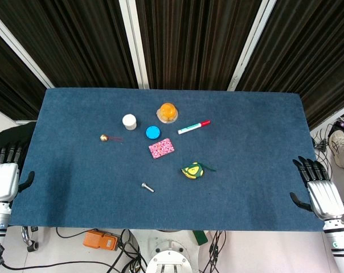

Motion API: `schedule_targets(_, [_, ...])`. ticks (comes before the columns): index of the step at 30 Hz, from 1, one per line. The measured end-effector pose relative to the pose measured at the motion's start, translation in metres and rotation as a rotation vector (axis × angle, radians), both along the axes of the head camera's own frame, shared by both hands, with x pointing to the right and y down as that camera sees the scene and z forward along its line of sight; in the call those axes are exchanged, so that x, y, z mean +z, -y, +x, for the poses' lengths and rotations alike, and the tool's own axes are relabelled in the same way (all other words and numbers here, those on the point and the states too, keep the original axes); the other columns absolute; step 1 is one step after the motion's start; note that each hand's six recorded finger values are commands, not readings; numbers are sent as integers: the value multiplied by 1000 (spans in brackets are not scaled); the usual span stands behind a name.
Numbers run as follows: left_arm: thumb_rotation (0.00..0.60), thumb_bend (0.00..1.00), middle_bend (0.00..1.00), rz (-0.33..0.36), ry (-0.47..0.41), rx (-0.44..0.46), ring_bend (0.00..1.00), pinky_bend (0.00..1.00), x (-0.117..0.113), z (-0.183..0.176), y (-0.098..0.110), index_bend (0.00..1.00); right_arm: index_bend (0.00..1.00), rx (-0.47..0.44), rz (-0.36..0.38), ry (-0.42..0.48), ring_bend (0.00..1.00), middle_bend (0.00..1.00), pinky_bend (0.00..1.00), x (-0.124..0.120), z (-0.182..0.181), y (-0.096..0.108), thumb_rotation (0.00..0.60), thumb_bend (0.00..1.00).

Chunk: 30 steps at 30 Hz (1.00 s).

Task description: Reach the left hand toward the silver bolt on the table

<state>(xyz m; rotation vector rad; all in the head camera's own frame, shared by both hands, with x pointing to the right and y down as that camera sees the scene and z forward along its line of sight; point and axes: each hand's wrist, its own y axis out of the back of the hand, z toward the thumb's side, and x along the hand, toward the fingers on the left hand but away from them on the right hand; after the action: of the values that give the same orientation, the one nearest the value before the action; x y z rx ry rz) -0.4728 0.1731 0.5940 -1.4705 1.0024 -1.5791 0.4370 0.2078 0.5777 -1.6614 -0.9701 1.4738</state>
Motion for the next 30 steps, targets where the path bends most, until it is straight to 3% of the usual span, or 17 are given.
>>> schedule_targets(8, [600,321,67,-11,0,1,0,100,2,2,-2,78,35,-5,1,-1,67,76,78,0,-1,0,600,464])
schedule_targets(14, [600,322,66,-56,-48,46,0,100,12,24,-6,78,35,-3,-1,-3,67,76,78,1,-1,0,600,464])
schedule_targets(18, [600,322,66,-148,-116,132,0,100,28,58,-11,87,35,-4,-2,-4,67,76,78,2,-2,0,600,465])
schedule_targets(22, [600,321,66,-223,-193,268,0,100,40,110,-11,157,37,-3,-7,-5,67,76,78,3,-2,0,600,464])
schedule_targets(30, [600,321,66,-266,-225,434,0,100,48,180,-8,238,38,-7,-12,-5,67,76,78,3,-1,1,600,464])
